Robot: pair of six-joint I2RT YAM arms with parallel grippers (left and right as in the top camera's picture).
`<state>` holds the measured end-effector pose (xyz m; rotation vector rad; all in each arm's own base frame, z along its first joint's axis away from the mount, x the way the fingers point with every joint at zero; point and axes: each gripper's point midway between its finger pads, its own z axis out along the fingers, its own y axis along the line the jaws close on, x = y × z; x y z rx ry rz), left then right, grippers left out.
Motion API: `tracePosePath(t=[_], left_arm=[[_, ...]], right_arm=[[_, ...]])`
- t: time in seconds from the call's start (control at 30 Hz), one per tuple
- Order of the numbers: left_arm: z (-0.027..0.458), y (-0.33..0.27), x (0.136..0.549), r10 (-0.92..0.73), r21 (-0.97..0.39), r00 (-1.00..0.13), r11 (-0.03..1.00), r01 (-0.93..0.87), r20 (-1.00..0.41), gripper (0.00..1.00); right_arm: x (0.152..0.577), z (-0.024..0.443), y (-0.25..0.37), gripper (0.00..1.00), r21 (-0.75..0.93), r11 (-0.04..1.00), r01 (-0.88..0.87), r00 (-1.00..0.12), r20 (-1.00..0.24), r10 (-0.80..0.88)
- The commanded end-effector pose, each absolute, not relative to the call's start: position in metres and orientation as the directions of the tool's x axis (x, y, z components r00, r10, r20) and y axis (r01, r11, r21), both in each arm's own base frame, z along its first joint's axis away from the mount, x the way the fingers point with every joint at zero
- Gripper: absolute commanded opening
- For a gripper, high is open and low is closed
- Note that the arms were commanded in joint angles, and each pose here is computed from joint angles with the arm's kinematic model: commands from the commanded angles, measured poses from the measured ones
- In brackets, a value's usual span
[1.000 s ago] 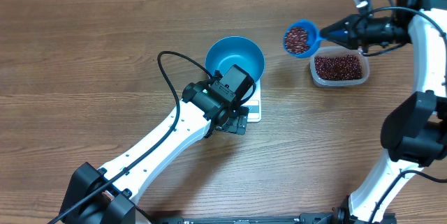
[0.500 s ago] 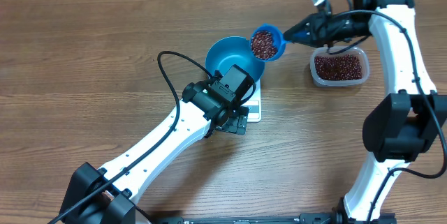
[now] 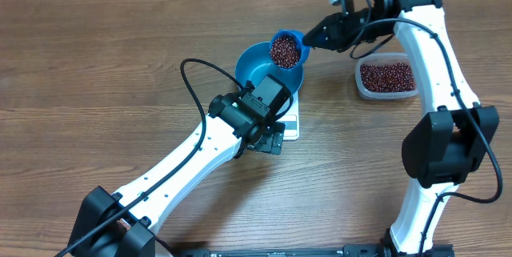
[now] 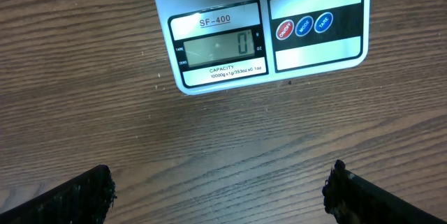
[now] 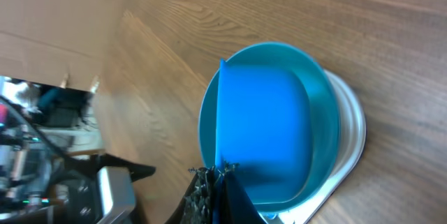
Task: Scoop item into bowl and weigh 150g on scale
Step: 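Tilt the scoop with the right gripper to pour beans into bowl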
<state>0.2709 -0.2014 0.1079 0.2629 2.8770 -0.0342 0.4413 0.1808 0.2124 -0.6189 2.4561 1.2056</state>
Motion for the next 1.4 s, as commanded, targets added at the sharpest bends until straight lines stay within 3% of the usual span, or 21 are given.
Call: tracePosePath(t=[0.0, 0.23, 0.73, 1.2, 1.37], left_arm=[[0.119, -0.202, 0.277, 0.15, -0.009, -0.946, 0.987, 0.159, -0.287, 0.99], [0.119, -0.202, 0.277, 0.15, -0.009, -0.946, 0.987, 0.159, -0.287, 1.0], [0.119, -0.202, 0.277, 0.15, -0.009, -0.946, 0.987, 0.159, -0.286, 1.0], [0.119, -0.202, 0.277, 0.15, -0.009, -0.946, 0.987, 0.159, -0.287, 0.99], [0.119, -0.202, 0.277, 0.15, -0.009, -0.946, 0.987, 0.159, -0.286, 1.0]], right_arm=[[0.448, 0.219, 0.192, 0.04, 0.568, 0.584, -0.58, -0.801, -0.528, -0.283], [0.452, 0.217, 0.195, 0.04, 0.454, 0.655, -0.604, -0.772, -0.538, -0.34], [0.45, 0.248, 0.226, 0.04, 0.31, 0.603, -0.735, -0.632, -0.634, -0.445], [0.454, 0.246, 0.233, 0.04, 0.236, 0.617, -0.75, -0.597, -0.643, -0.48], [0.452, 0.247, 0.238, 0.04, 0.178, 0.554, -0.814, -0.513, -0.668, -0.539]])
